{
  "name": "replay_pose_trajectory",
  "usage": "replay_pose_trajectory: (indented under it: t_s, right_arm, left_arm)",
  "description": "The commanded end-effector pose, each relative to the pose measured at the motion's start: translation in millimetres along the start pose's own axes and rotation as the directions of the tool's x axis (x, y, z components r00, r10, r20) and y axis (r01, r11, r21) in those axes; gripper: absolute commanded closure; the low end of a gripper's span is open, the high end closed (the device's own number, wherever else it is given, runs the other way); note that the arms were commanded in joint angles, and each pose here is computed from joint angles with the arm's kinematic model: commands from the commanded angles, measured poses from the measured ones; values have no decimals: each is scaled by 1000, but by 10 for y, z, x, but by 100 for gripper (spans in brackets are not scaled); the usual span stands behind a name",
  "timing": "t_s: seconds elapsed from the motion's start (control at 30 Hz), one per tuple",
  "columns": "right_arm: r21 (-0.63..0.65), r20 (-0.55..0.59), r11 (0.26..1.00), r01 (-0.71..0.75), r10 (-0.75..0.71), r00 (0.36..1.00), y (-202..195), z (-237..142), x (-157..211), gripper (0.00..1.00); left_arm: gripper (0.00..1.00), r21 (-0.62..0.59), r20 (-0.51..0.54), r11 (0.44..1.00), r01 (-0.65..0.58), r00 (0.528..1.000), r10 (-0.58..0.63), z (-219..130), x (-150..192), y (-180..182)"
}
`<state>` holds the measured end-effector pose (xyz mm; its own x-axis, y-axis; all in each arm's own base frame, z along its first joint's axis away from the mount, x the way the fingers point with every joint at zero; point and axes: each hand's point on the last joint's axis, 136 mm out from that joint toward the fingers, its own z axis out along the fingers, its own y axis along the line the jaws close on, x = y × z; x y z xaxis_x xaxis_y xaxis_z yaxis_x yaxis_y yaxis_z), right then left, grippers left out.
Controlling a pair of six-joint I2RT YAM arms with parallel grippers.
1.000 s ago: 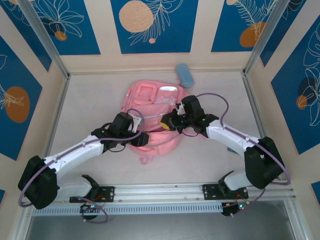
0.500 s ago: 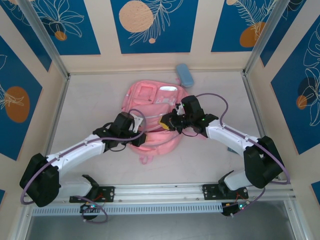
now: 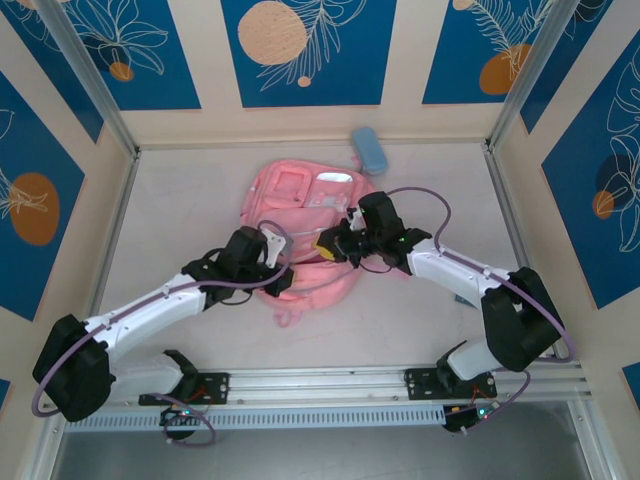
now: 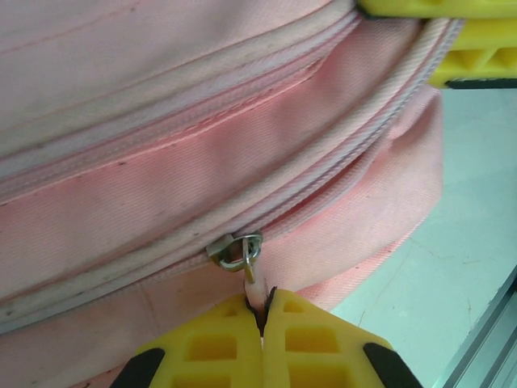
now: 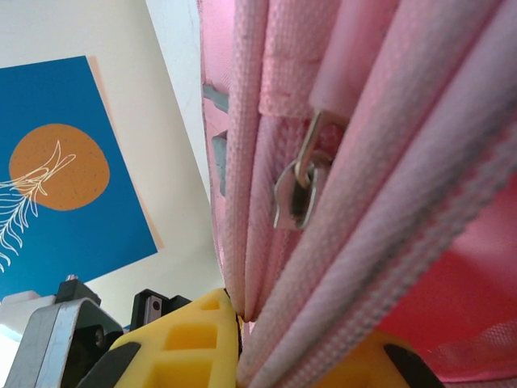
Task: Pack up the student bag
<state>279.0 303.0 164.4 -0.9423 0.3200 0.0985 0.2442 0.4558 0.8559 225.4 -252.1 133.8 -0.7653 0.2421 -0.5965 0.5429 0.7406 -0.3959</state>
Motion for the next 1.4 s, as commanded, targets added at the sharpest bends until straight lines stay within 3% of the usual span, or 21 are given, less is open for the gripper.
replay_pose_trajectory:
  t_s: [0.0, 0.2, 0.33, 0.47, 0.67, 0.97, 1.37]
  right_arm:
    - [-42, -48, 999, 32, -34, 998, 119, 100, 98, 100]
    - [-33, -46, 999, 27, -28, 999, 91, 120, 103, 100]
    - [-3, -12, 1000, 28, -28, 1000, 39, 63, 68, 100]
    - [45, 48, 999, 25, -27, 998, -38, -64, -23, 100]
    - [79, 85, 997, 19, -25, 996, -87, -146, -84, 100]
    - [109, 107, 994, -8, -4, 994, -196, -190, -121, 100]
    - [85, 124, 996, 0, -10, 992, -185, -382, -166, 100]
  left_arm:
    - [100, 144, 49, 985, -95, 995, 89, -45, -115, -414]
    - [100, 143, 40, 979, -142, 990, 138, -18, -125, -513]
    - [100, -38, -15, 993, -112, 994, 111, -60, -14, -176]
    - [100, -147, -98, 988, -55, 994, 41, -164, 196, 39]
    - [100, -337, -184, 942, 5, 980, -71, -355, 468, 410]
    - [100, -431, -173, 895, 115, 963, -207, -405, 486, 816]
    - [100, -503, -108, 848, 166, 962, -252, -529, 223, 1302]
